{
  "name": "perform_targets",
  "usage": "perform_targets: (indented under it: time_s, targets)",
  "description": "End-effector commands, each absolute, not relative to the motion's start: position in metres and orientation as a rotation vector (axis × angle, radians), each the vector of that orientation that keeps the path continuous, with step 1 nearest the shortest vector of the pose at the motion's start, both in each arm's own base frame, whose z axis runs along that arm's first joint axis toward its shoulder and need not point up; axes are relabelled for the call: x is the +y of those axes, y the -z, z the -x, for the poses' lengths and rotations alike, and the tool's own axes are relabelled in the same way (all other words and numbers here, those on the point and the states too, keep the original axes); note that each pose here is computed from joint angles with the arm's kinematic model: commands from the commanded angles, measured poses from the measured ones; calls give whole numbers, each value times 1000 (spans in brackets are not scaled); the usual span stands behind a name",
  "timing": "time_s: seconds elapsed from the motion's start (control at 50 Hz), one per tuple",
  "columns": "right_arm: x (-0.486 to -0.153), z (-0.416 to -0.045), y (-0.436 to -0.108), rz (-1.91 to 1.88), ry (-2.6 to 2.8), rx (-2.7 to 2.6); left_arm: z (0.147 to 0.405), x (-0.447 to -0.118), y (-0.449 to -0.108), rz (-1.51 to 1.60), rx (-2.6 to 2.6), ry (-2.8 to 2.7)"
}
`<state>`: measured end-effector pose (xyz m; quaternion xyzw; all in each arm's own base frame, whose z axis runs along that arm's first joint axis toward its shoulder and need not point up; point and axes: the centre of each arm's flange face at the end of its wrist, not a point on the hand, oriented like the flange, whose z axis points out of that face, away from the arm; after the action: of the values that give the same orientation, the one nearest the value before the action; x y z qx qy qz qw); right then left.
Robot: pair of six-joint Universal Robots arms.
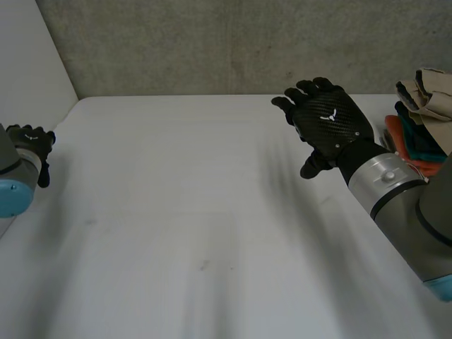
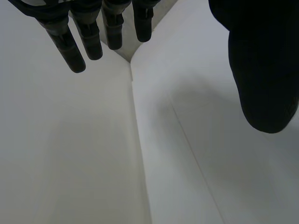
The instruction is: Fold the laundry.
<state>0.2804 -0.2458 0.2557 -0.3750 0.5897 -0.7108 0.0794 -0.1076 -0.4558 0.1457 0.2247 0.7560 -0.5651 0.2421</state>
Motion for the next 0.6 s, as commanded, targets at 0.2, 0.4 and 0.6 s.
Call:
perform_targets:
  time_s: [0.2,0.4,0.6]
  targets:
    - [-253,-276,-252,1059,2207,1723,117,-439,-169,-655,2003,1461]
    - [-254,-276,-254,1057,2219,1715,141,-419,-202,-789,1878,1417]
    - [-262,-265,-282,929,2357,1748,208,-393,-293,-617,1813,2080]
